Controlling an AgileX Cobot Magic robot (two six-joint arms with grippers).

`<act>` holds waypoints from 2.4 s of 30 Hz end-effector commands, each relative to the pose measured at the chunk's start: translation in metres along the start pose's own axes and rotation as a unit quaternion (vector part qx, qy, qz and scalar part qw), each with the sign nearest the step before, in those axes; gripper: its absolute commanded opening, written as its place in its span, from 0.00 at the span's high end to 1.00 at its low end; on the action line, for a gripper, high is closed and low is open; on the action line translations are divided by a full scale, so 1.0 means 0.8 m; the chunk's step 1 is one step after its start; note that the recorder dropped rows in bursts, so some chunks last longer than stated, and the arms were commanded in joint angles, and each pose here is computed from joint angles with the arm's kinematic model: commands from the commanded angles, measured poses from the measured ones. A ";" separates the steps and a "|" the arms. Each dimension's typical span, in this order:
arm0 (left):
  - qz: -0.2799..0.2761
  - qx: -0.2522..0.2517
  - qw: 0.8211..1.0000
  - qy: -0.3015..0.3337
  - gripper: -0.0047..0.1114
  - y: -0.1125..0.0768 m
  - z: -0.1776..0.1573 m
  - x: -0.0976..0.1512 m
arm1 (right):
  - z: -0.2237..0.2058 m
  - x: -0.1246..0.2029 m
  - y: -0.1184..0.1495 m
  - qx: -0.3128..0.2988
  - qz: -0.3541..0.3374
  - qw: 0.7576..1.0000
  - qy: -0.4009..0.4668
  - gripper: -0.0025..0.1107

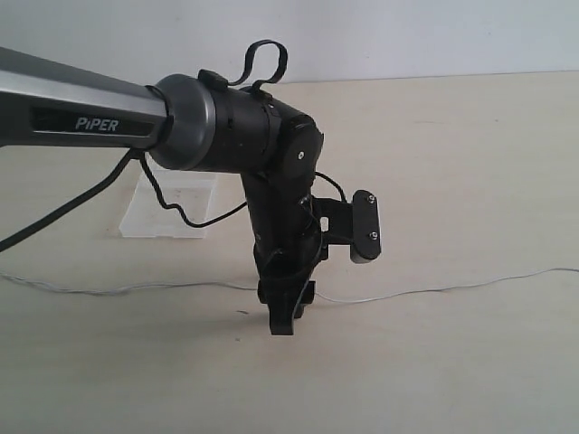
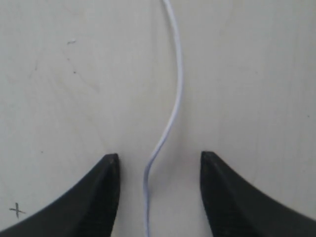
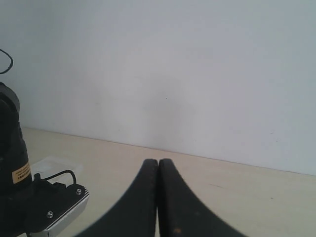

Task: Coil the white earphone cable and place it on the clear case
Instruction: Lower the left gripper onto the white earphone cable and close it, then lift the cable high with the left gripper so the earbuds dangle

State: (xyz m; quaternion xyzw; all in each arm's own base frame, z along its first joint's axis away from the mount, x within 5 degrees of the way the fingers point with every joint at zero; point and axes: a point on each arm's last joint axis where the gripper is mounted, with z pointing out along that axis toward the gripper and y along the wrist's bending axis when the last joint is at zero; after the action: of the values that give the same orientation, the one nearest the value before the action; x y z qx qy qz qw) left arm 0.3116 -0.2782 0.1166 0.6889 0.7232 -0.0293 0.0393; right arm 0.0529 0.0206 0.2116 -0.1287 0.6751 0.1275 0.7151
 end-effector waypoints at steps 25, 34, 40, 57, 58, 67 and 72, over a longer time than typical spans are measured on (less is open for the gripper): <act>-0.011 -0.096 0.992 -0.086 0.96 0.000 -0.161 -0.015 | -0.001 0.000 -0.001 0.004 -0.007 1.000 -0.006 0.98; -0.044 -0.180 0.964 -0.188 0.96 -0.026 -0.321 -0.004 | -0.001 0.000 -0.001 0.004 -0.007 1.000 -0.006 0.98; -0.053 -0.223 0.940 -0.252 0.96 -0.056 -0.391 0.018 | -0.001 0.000 -0.001 0.004 -0.007 1.000 -0.006 0.98; -0.052 -0.242 0.858 -0.450 0.96 -0.127 -0.528 0.046 | -0.001 0.000 -0.001 0.004 -0.008 1.000 -0.006 0.98; -0.051 -0.242 0.853 -0.459 0.96 -0.130 -0.534 0.047 | -0.001 0.000 -0.001 0.004 -0.008 1.000 -0.006 0.98; -0.053 -0.252 0.817 -0.516 0.96 -0.145 -0.572 0.053 | -0.001 0.000 -0.001 0.004 -0.006 1.000 -0.006 0.98; -0.054 -0.253 0.813 -0.522 0.96 -0.149 -0.577 0.056 | -0.001 0.000 -0.001 0.004 -0.006 1.000 -0.006 0.98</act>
State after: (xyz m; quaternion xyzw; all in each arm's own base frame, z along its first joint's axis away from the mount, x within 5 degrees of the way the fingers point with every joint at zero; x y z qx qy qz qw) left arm 0.1894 -0.1974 0.5641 0.5039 0.6186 -0.1893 0.5724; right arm 0.0529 0.0206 0.2116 -0.1287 0.6751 0.1275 0.7151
